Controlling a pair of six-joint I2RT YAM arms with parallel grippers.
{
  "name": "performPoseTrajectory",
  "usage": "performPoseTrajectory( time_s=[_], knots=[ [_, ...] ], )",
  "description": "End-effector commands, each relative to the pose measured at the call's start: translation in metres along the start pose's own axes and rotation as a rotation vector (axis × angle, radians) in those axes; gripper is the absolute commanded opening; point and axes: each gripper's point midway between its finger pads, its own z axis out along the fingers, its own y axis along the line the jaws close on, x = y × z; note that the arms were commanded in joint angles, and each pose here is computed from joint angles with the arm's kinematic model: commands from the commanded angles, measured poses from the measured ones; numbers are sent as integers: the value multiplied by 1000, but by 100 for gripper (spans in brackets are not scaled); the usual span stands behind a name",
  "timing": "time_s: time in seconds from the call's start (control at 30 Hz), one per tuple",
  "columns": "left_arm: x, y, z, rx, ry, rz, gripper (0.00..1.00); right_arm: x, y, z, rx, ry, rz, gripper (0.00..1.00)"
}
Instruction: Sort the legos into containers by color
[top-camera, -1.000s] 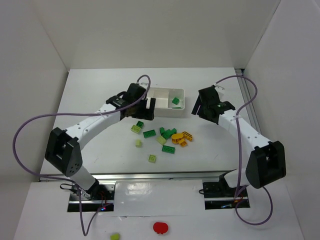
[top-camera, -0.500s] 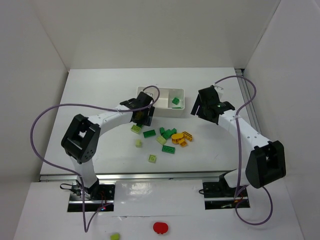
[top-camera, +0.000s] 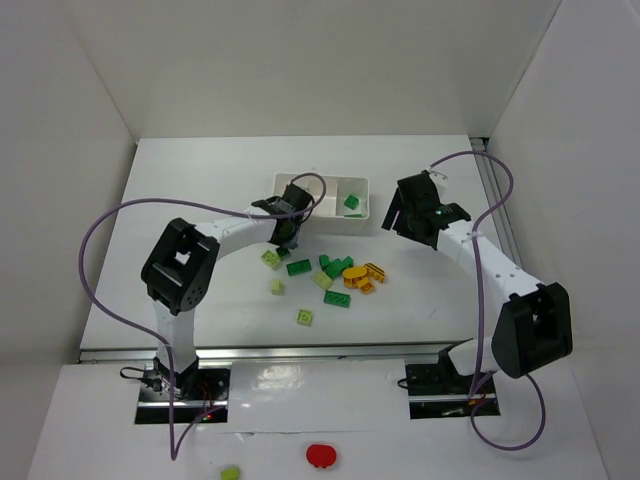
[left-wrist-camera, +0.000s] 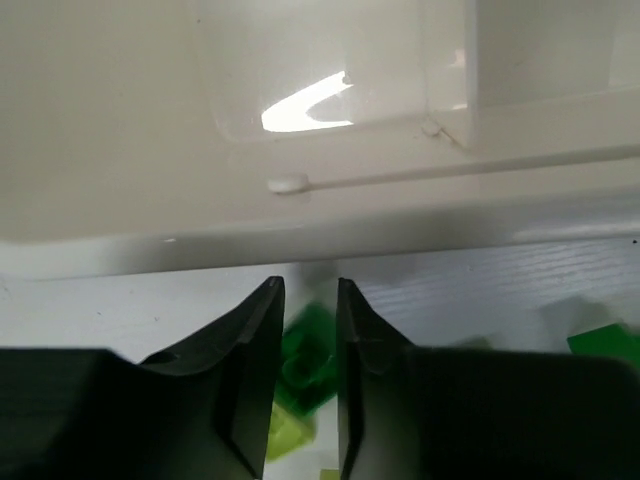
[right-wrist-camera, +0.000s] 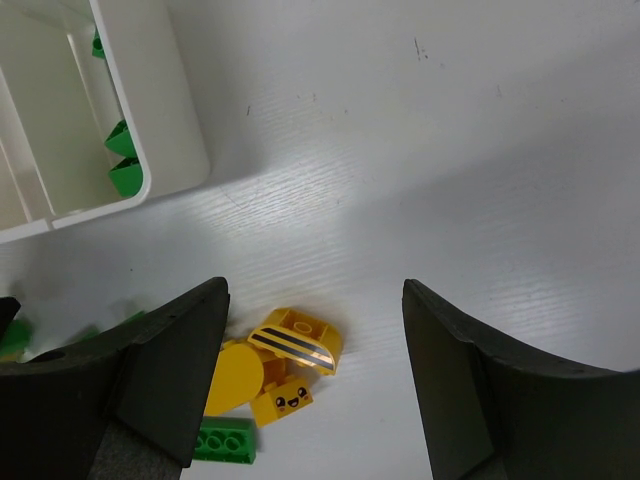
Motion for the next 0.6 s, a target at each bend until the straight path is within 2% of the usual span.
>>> performPoseTrajectory(
  time_s=[0.0,0.17,0.27,0.3,0.33,0.4,0.43,0.53,0.57],
  knots=[
    [-15,-4,-11,16,-27,4,35,-10,0,-9,-15,-39,24,77],
    [-26,-4,-42,61,-43,-4,33,-7,-2,-7,-10,-32,32,77],
    [-41,-8,-66,115,-91,-28,33,-8,1,-7,-22,-34,35,77],
    [-39,-7,-67,112,-83,-26,36,-8,1,-7,-22,-34,35,77],
    [-39,-5,-71,104,-88,-27,48,-6,3,-8,-31,-27,35,77],
    [-35,3,-75,68,-60,-40,63,-6,3,-8,-31,-27,35,77],
    [-30,5,-75,50,-43,-62,75,-6,3,-8,-31,-27,35,77],
    [-1,8,-66,39,33,-63,100,-5,2,-6,-32,-28,35,77],
    [3,6,-64,44,46,-72,100,-2,0,-4,-27,-21,32,77]
  ],
)
